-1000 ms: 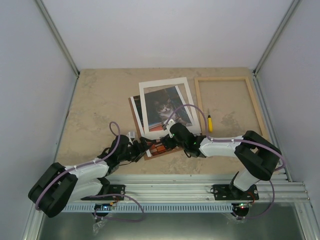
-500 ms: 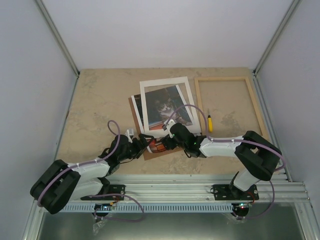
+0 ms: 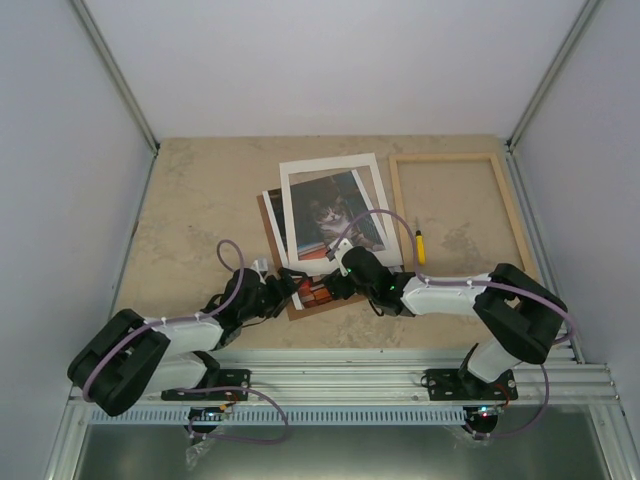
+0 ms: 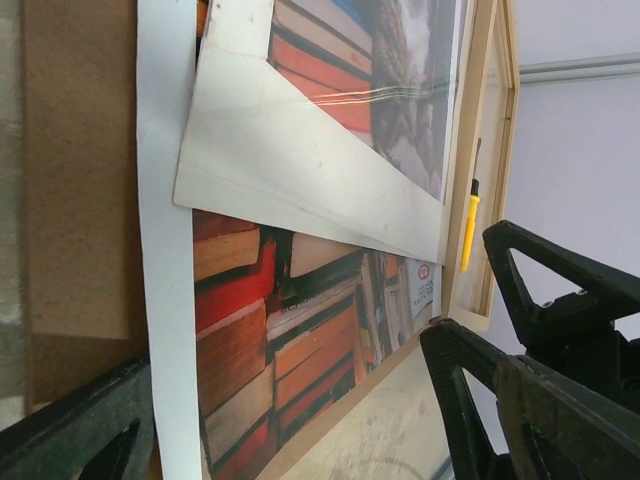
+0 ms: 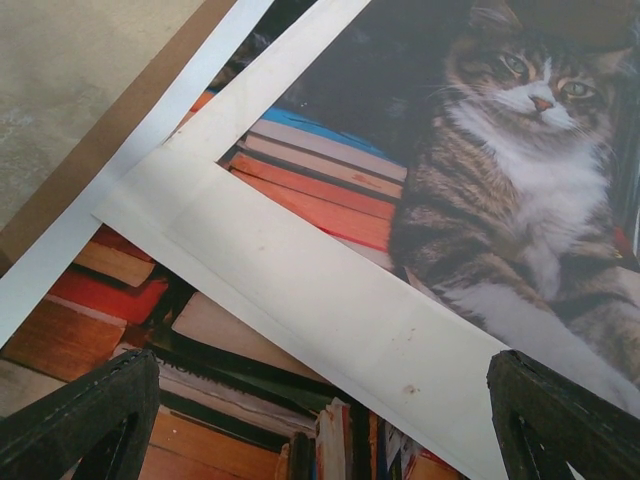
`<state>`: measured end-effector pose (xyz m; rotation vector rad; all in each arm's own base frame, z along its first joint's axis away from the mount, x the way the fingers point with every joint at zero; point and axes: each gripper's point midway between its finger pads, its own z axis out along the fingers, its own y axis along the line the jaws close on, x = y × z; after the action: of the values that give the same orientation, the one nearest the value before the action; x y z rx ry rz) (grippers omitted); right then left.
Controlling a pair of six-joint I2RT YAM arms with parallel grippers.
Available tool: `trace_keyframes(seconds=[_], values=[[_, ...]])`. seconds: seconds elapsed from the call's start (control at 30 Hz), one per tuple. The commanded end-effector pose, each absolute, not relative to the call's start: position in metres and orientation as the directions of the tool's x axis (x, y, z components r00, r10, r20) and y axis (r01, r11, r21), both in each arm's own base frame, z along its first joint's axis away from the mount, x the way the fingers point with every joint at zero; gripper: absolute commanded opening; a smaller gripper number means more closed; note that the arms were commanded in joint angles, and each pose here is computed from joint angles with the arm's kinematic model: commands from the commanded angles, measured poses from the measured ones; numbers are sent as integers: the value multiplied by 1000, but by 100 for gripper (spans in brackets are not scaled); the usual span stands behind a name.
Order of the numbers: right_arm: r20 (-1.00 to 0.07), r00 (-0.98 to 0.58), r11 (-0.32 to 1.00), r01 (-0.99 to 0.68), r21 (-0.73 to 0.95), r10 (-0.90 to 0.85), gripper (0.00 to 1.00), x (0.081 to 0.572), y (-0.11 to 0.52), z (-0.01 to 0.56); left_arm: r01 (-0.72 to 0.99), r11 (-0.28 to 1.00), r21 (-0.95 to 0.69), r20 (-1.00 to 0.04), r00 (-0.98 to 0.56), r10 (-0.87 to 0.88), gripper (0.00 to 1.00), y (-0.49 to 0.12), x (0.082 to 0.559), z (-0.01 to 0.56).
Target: Take the photo out of the frame
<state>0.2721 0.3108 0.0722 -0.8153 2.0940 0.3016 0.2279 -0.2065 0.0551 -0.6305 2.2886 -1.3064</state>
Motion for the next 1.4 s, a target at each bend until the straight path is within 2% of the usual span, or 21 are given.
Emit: trace_keyframes(seconds=[0.0, 0.7, 1.17, 1.3, 1.37], values=[[-814, -417, 769, -637, -54, -403, 90, 275, 312, 83, -164, 475, -864, -171, -792, -585, 92, -206, 234, 58], [-826, -411, 779, -624, -54, -386, 90, 275, 308, 88, -166, 487, -858, -173, -798, -577, 64, -219, 252, 42], [-832, -402, 782, -620, -58, -381, 90, 275, 306, 94, -182, 524, -832, -195, -787, -585, 9, -207, 246, 37], [-834, -400, 782, -621, -58, -380, 90, 275, 306, 96, -195, 553, -810, -215, -779, -589, 1, -198, 241, 39], [-834, -399, 781, -622, -59, -380, 90, 275, 306, 96, -197, 562, -803, -227, -771, -595, 0, -192, 239, 42]])
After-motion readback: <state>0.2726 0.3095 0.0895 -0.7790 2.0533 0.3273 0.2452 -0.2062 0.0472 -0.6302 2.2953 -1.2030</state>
